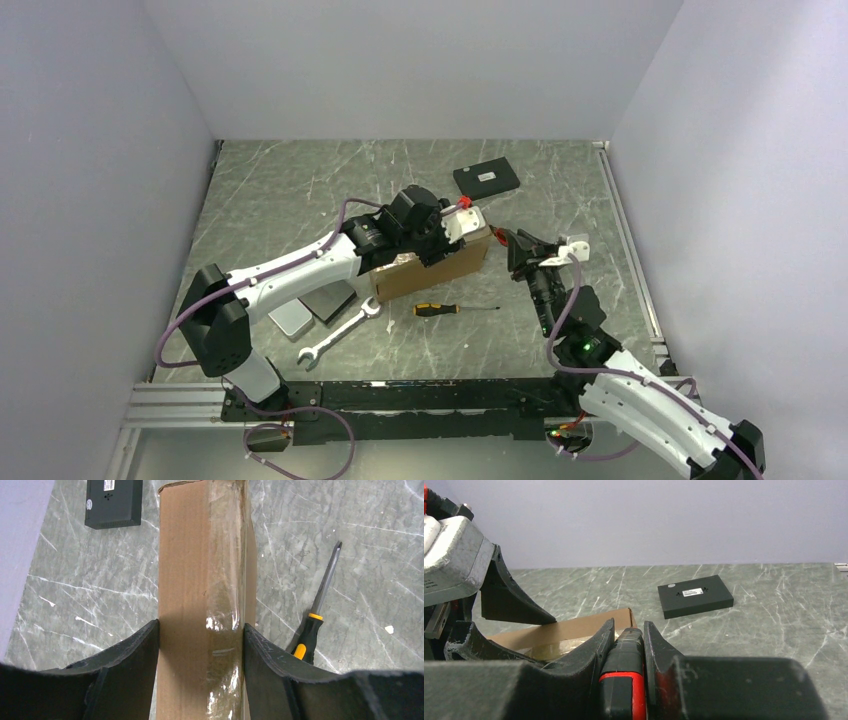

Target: Unpack the express box

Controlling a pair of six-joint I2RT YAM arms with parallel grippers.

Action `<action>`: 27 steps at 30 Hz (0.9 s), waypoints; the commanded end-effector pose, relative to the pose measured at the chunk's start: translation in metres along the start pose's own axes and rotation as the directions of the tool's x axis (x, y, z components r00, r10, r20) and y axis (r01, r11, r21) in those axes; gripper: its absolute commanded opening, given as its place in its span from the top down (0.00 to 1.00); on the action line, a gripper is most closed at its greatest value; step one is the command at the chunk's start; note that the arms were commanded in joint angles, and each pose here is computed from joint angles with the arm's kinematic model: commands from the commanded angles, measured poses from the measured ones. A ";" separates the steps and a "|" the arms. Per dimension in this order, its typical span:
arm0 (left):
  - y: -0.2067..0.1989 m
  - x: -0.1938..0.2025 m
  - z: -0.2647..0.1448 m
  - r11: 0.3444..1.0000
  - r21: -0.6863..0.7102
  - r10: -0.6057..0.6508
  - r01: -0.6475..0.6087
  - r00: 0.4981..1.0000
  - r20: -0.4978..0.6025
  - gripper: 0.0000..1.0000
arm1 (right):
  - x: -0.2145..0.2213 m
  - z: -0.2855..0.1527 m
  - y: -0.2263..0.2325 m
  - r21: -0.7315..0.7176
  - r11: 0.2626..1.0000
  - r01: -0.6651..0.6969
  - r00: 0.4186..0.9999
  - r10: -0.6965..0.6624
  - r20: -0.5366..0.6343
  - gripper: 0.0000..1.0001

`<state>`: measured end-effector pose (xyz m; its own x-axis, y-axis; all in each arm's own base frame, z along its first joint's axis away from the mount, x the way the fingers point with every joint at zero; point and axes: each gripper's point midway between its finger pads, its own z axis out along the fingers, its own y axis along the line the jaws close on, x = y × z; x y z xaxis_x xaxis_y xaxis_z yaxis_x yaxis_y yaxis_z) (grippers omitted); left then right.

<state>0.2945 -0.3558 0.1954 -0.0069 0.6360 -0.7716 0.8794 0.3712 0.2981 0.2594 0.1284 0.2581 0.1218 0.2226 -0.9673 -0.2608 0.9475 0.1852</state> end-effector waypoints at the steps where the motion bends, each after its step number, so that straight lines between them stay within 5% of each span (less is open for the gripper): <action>1: 0.000 0.021 0.002 1.000 -0.008 0.000 -0.001 0.997 -0.074 0.50 | 0.047 -0.012 0.010 -0.089 0.996 0.011 0.994 -0.021 -0.104 1.00; 19: -0.004 0.016 -0.001 1.000 0.013 0.007 -0.006 0.998 -0.055 0.50 | 0.080 -0.015 0.010 -0.104 0.994 0.013 0.990 -0.028 -0.139 1.00; 27: -0.004 0.016 -0.002 1.000 0.010 0.014 -0.013 0.998 -0.059 0.50 | 0.039 -0.004 0.015 -0.087 0.996 0.017 0.993 -0.027 -0.118 1.00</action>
<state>0.2947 -0.3553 0.1954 -0.0078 0.6360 -0.7717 0.8798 0.3711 0.2970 0.2604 0.1292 0.2501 0.1851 0.2723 -0.9442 -0.2760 0.9366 0.2160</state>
